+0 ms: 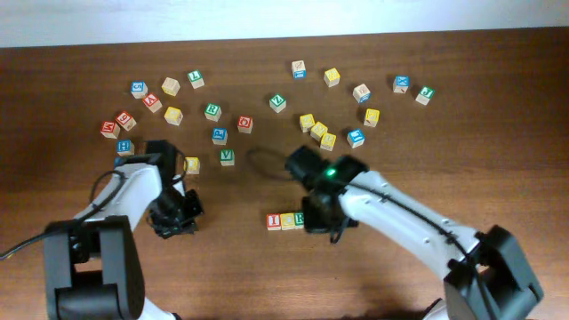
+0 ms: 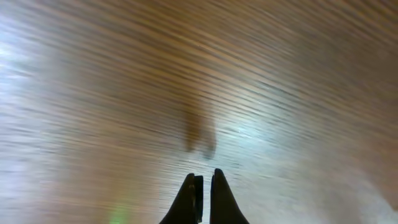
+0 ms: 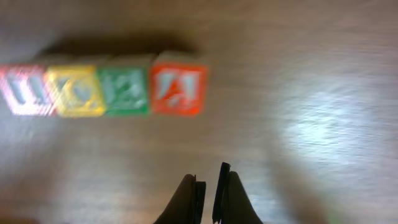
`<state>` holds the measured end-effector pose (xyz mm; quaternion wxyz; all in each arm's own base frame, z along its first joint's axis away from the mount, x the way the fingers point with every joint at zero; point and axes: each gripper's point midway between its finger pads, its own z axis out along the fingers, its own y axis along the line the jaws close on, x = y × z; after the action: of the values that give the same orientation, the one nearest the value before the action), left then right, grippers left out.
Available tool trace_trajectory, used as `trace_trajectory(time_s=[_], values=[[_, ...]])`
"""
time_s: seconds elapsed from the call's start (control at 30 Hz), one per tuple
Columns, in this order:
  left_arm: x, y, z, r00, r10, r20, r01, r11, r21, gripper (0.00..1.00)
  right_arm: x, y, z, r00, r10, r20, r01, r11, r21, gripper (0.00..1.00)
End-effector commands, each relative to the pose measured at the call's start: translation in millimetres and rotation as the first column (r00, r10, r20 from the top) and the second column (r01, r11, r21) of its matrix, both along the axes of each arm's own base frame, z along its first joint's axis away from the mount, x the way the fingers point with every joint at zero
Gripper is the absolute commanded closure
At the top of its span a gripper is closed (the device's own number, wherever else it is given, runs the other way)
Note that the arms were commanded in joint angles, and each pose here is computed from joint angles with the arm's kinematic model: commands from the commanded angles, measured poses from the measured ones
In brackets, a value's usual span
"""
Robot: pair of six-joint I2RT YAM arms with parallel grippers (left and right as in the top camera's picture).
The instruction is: Spell out ICRA
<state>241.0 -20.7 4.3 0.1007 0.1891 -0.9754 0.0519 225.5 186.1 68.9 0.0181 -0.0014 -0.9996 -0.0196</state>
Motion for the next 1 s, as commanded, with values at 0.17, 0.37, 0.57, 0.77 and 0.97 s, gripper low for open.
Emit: trace_trajectory(time_s=[0.17, 0.37, 0.57, 0.77, 0.97], values=[[5, -87, -3, 0.985, -0.156, 0.066, 0.162, 0.983, -0.084, 1.00, 27, -40, -27, 0.997, -0.071, -0.007, 0.071, 0.997, -0.026, 0.96], [7, -118, -4, 0.977, -0.177, 0.116, 0.188, 0.979, -0.085, 1.00, 31, -28, -44, 0.997, -0.069, -0.019, 0.070, 0.997, 0.019, 0.96], [11, -141, -2, 0.967, -0.200, 0.159, 0.223, 0.964, -0.143, 1.00, 30, -8, -58, 0.999, -0.038, -0.014, 0.040, 0.988, 0.150, 0.96], [18, -153, 0, 0.956, -0.208, 0.205, 0.245, 0.954, -0.175, 1.00, 29, 1, -61, 0.999, -0.034, -0.017, 0.037, 0.979, 0.202, 0.96], [18, -156, 1, 0.956, -0.207, 0.206, 0.246, 0.951, -0.189, 1.00, 27, 6, -59, 0.999, -0.037, -0.035, 0.044, 0.971, 0.233, 0.96]])
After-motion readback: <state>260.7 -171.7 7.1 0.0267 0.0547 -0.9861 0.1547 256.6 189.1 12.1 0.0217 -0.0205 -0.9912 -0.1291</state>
